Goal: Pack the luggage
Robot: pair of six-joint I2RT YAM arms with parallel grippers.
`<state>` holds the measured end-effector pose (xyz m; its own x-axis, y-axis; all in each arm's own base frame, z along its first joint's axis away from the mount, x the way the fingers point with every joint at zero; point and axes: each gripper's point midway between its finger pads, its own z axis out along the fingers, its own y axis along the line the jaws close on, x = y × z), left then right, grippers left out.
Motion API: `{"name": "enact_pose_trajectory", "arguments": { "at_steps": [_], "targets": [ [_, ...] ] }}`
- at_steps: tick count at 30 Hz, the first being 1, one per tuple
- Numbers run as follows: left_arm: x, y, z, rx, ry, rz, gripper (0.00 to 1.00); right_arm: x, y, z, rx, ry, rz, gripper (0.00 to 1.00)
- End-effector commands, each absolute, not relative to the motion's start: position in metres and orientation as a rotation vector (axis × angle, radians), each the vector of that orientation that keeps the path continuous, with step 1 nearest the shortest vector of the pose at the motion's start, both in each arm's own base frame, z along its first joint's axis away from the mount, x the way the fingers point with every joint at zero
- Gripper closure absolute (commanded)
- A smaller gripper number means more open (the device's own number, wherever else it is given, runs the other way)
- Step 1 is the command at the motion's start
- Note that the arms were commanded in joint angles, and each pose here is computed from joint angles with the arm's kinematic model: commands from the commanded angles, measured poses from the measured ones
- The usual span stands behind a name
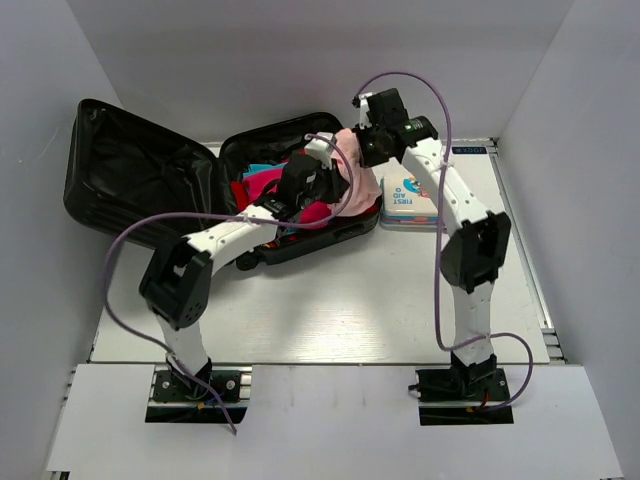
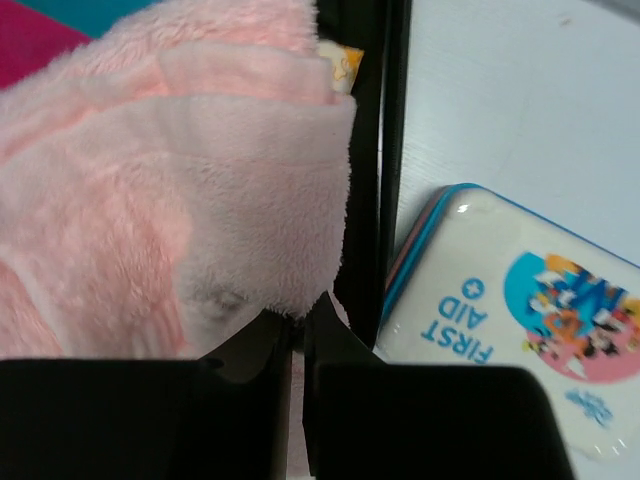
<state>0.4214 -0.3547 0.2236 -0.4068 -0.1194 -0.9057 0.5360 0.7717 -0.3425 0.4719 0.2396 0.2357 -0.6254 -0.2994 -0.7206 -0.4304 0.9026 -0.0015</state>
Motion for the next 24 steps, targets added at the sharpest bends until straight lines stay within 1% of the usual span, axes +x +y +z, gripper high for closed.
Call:
{"name": "enact_pose_trajectory", "arguments": {
  "at_steps": [1, 3, 4, 5, 9, 14, 15, 17, 18, 19, 20, 22, 23, 24],
  "targets": [
    [0.439, -0.351, 0.199, 0.269, 1.932, -0.750, 1.00, 0.495, 0.240, 0.225, -0.593, 2.263, 0.415, 1.00],
    [0.449, -0.343, 0.186, 0.217, 1.962, -0.767, 1.00, 0.501, 0.242, 0.212, -0.599, 2.268, 0.473, 1.00],
    [0.452, -0.342, 0.184, 0.188, 1.974, -0.788, 1.00, 0.499, 0.245, 0.204, -0.614, 2.277, 0.554, 1.00],
    [0.457, -0.337, 0.171, 0.174, 1.999, -0.789, 1.00, 0.505, 0.246, 0.192, -0.624, 2.280, 0.582, 1.00],
    [0.459, -0.333, 0.149, 0.150, 2.029, -0.770, 1.00, 0.514, 0.259, 0.175, -0.645, 2.248, 0.714, 1.00],
    [0.456, -0.322, 0.121, 0.095, 2.084, -0.701, 1.00, 0.539, 0.265, 0.159, -0.586, 2.217, 0.728, 1.00],
    [0.457, -0.321, 0.119, 0.096, 2.086, -0.691, 1.00, 0.543, 0.267, 0.148, -0.582, 2.229, 0.723, 1.00],
    [0.454, -0.320, 0.114, 0.105, 2.109, -0.675, 0.94, 0.549, 0.266, 0.147, -0.575, 2.222, 0.705, 1.00],
    [0.454, -0.316, 0.117, 0.096, 2.108, -0.663, 0.91, 0.550, 0.263, 0.140, -0.567, 2.242, 0.690, 0.91],
    [0.451, -0.316, 0.116, 0.100, 2.115, -0.656, 0.70, 0.551, 0.261, 0.141, -0.583, 2.238, 0.663, 0.84],
    [0.451, -0.313, 0.119, 0.100, 2.110, -0.651, 0.61, 0.551, 0.259, 0.144, -0.579, 2.242, 0.646, 0.73],
    [0.450, -0.314, 0.141, 0.103, 2.074, -0.665, 0.60, 0.546, 0.253, 0.160, -0.611, 2.227, 0.617, 0.56],
    [0.447, -0.312, 0.146, 0.095, 2.089, -0.660, 0.55, 0.544, 0.251, 0.172, -0.615, 2.211, 0.617, 0.50],
    [0.446, -0.315, 0.162, 0.110, 2.063, -0.673, 0.52, 0.540, 0.251, 0.180, -0.618, 2.210, 0.612, 0.45]
  ]
}}
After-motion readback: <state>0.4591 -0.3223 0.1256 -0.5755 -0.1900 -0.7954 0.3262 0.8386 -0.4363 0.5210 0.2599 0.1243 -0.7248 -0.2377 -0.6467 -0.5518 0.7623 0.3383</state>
